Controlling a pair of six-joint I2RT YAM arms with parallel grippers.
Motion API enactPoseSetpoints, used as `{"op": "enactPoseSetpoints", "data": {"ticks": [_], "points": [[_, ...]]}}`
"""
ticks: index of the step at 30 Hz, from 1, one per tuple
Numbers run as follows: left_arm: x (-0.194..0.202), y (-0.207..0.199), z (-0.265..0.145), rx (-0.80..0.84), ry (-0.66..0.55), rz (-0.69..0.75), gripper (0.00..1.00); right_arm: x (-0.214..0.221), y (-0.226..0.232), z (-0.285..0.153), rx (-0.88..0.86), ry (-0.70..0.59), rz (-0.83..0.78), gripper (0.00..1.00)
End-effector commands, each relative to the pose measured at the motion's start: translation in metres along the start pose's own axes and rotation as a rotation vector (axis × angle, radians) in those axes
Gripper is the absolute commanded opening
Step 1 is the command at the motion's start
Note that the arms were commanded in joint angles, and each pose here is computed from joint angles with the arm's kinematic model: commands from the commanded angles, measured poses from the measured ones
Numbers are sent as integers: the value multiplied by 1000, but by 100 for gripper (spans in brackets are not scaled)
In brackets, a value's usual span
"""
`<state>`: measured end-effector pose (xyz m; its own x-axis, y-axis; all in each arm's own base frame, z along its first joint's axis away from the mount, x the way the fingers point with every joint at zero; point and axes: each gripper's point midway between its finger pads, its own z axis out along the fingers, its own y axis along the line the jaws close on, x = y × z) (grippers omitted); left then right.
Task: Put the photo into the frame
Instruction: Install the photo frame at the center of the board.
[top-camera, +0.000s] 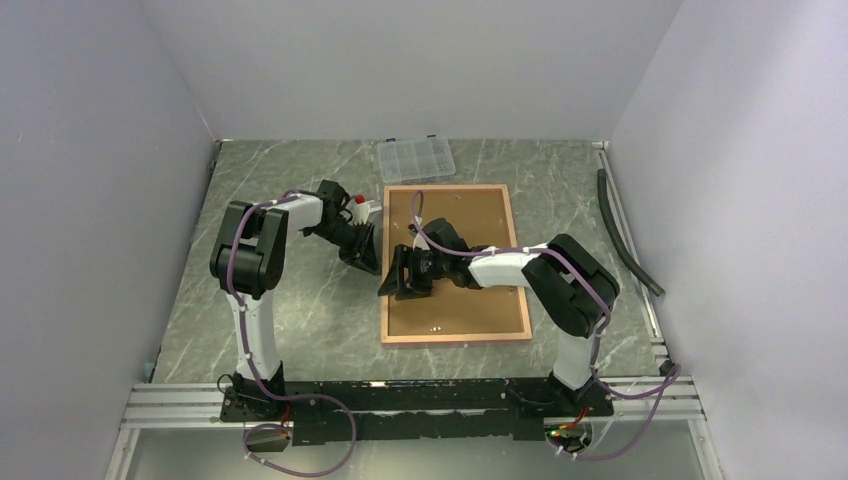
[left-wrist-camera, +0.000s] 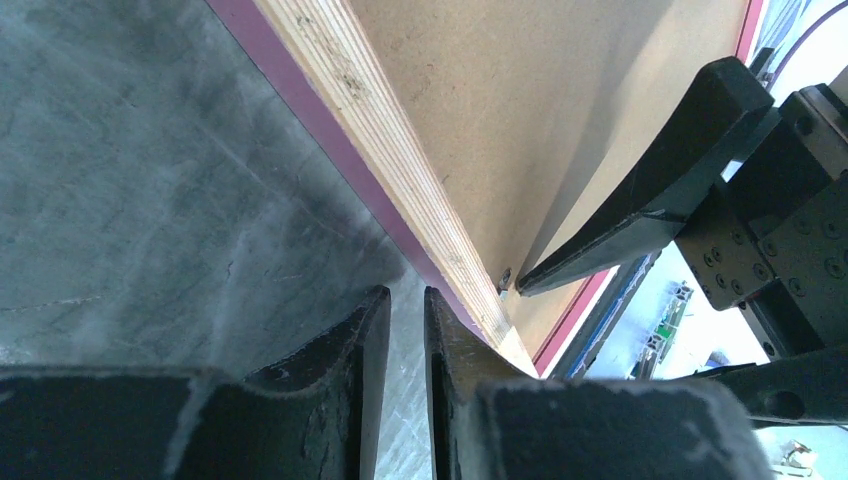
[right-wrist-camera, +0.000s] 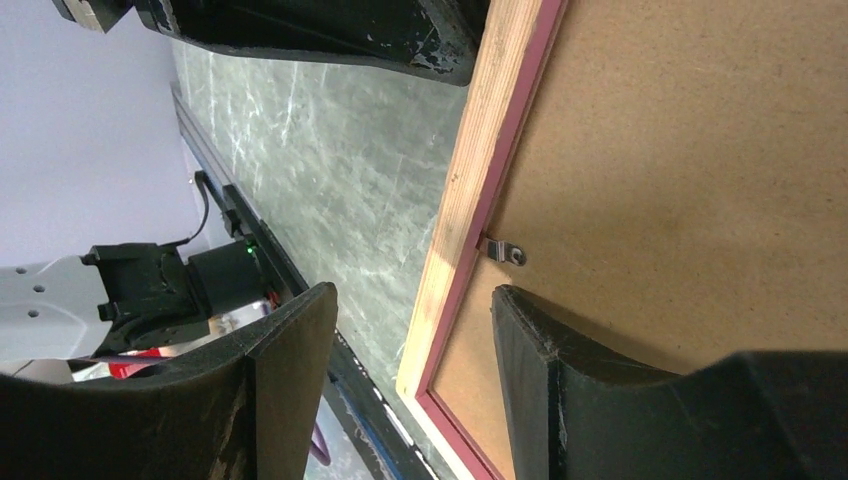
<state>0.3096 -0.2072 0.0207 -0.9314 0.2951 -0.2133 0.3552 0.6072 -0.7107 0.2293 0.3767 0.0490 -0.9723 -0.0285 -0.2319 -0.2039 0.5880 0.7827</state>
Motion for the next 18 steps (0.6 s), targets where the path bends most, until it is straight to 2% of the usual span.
{"op": "enactPoseSetpoints", "data": {"ticks": [1,18], "points": [[-10,-10,-8,1,-30,58,25,-4,6,9,-21,-10,-2,62],[-6,-10,-9,-4,-23,68,24,-17,4,16,7,-52,-5,58]]}}
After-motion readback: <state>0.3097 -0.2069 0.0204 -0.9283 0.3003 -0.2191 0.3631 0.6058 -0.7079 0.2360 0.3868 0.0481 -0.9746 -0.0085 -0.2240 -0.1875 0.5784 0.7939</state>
